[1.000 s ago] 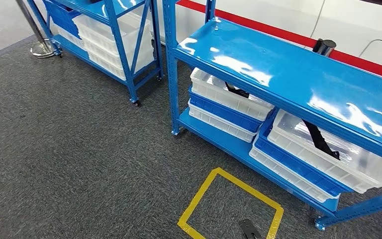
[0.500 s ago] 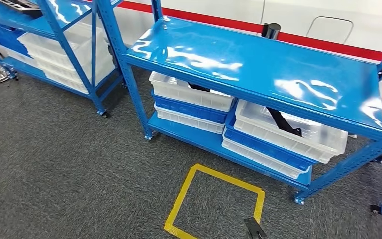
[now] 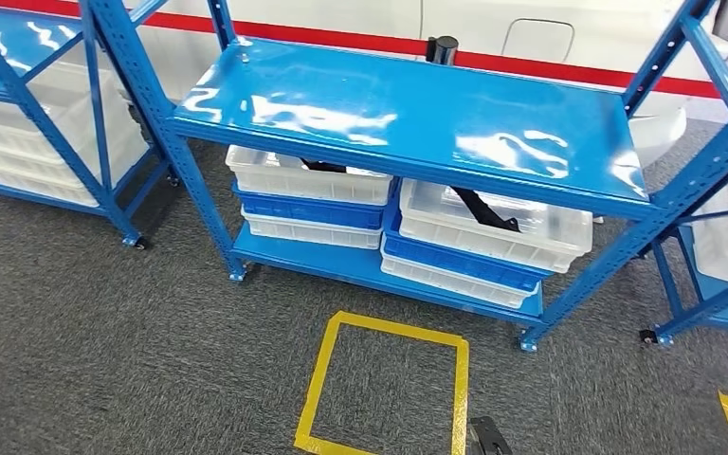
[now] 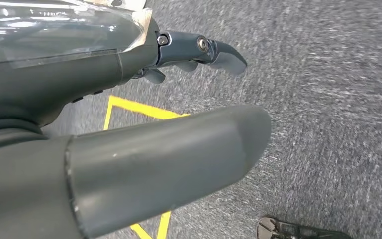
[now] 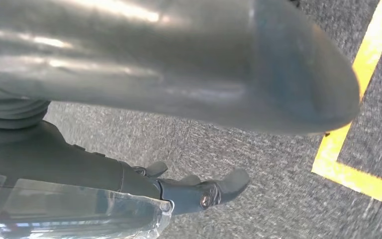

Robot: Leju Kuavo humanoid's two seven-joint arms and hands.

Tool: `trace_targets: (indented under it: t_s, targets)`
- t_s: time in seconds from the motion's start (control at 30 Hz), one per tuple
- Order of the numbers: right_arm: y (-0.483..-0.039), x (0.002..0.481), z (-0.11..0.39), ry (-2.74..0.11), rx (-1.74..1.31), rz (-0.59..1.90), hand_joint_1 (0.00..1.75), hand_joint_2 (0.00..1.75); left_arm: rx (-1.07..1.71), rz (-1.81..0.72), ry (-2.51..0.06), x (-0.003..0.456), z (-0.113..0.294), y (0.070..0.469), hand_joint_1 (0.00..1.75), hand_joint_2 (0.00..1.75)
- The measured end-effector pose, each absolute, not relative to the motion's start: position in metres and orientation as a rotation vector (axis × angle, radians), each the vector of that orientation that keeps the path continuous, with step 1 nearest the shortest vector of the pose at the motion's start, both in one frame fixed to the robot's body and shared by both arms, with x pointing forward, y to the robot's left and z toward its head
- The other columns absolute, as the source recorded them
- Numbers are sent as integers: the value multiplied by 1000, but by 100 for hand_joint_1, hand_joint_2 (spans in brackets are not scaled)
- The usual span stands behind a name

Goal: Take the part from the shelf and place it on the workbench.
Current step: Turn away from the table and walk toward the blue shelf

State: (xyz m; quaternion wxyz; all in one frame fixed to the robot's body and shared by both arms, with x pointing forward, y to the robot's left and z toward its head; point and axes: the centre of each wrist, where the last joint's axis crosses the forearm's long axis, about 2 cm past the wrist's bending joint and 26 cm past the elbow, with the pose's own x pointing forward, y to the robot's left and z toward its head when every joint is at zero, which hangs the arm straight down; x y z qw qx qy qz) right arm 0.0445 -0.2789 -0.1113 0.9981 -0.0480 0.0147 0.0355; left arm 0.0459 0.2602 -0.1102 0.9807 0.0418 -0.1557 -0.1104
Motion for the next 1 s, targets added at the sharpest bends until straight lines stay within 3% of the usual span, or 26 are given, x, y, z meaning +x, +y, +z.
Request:
trace_targets:
  t_s: [1.0]
  targets:
    - [-280, 44, -111, -20, -162, 147, 0, 0, 100, -218, -309, 46, -110, 259, 0, 0]
